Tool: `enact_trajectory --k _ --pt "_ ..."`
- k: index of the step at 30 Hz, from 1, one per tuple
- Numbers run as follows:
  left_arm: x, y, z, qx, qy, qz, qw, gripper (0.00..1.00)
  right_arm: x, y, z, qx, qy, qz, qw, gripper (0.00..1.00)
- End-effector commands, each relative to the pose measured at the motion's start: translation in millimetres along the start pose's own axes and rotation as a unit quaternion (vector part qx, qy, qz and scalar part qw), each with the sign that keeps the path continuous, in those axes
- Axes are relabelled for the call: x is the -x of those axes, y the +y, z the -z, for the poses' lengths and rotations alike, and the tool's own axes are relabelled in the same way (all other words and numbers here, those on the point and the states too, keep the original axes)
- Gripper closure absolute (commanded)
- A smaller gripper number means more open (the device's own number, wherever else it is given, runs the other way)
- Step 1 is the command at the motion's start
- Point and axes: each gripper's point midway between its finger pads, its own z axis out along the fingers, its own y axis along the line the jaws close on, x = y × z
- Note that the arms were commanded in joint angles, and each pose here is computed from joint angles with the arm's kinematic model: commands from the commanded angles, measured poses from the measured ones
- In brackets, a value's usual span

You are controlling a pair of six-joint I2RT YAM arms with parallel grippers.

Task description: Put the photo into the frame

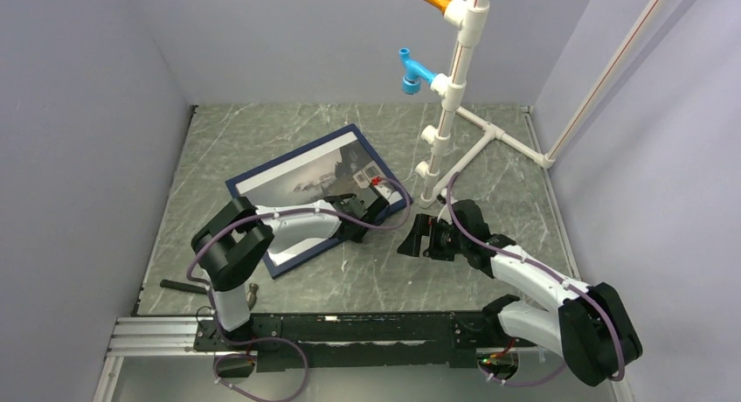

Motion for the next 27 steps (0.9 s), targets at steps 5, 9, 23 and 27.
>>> enact_trajectory --k 5,9,23,27 --pt "-45 -18 25 0.002 0.020 -0.035 0.999 0.87 6 -5 -1 -0.009 -0.003 0.011 1.000 0.00" --pt "-63 -31 45 0.021 0.029 -0.054 0.998 1.00 14 -7 0 -0.021 -0.011 0.019 1.000 0.00" --pt "-65 -57 100 -0.028 -0.040 -0.016 0.999 0.13 66 -16 -17 -0.075 -0.053 0.074 0.993 0.00" --pt "-52 -55 117 -0.060 -0.066 0.031 0.996 0.03 72 -16 -31 -0.075 -0.044 0.078 0.993 0.01"
